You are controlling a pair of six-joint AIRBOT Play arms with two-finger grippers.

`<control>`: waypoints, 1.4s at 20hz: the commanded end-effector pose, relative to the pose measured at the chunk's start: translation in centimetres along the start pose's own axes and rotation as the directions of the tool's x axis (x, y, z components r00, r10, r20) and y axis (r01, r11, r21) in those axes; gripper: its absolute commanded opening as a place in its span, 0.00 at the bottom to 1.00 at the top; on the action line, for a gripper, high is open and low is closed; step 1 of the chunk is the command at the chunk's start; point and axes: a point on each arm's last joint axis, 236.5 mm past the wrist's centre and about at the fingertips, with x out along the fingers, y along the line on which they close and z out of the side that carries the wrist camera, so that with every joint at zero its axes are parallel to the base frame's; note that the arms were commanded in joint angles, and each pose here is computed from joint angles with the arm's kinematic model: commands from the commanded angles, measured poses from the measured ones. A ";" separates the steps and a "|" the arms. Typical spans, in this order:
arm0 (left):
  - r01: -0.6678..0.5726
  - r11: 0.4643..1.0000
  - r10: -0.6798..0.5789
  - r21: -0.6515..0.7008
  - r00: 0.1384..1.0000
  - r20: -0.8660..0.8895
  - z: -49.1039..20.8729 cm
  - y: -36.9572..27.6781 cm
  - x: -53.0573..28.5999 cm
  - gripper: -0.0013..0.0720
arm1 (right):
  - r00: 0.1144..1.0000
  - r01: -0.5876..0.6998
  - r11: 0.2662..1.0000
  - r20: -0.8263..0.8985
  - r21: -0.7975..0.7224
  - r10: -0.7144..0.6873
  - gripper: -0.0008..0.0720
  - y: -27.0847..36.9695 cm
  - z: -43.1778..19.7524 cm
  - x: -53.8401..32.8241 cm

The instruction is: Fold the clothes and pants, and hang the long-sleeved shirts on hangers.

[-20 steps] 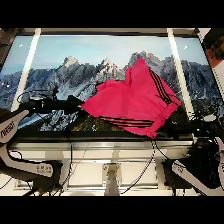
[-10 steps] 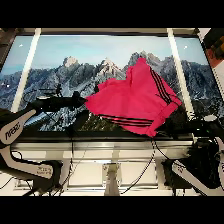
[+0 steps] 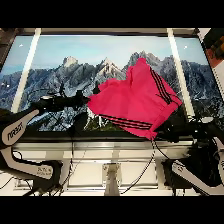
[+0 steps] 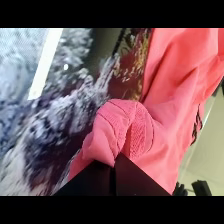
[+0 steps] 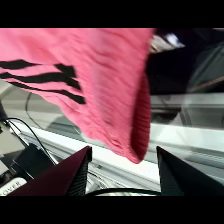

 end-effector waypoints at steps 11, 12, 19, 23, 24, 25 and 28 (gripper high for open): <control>0.055 0.999 -0.055 0.002 0.999 0.002 -0.3 -1.7 0.5 0.03 | 0.998 -0.064 0.994 -0.009 -0.093 0.063 0.03 3.7 0.1 2.6; 0.100 0.995 -0.099 -0.026 0.994 0.036 0.5 -2.8 0.4 0.03 | 0.994 -0.110 0.988 0.005 -0.111 0.111 0.03 5.4 0.2 1.9; 0.252 0.901 -0.348 0.352 0.906 0.242 7.8 -19.0 -3.8 0.03 | 0.899 -0.195 0.965 0.360 -0.178 0.248 0.03 14.2 9.7 -6.5; 0.206 0.836 -0.446 0.508 0.794 0.413 12.3 -29.0 -8.0 0.03 | 0.779 -0.266 0.930 0.512 -0.252 0.362 0.02 20.9 17.1 -12.0; 0.192 0.820 -0.468 0.539 0.768 0.438 12.9 -31.0 -9.0 0.03 | 0.764 -0.265 0.924 0.524 -0.276 0.376 0.02 22.7 18.5 -12.6; 0.165 0.791 -0.488 0.589 0.750 0.446 13.2 -32.9 -9.9 0.03 | 0.754 -0.268 0.913 0.522 -0.309 0.398 0.02 24.7 19.5 -12.9; 0.107 0.715 -0.558 0.691 0.684 0.471 13.9 -38.0 -13.7 0.03 | 0.727 -0.285 0.859 0.487 -0.426 0.483 0.03 32.2 21.0 -13.6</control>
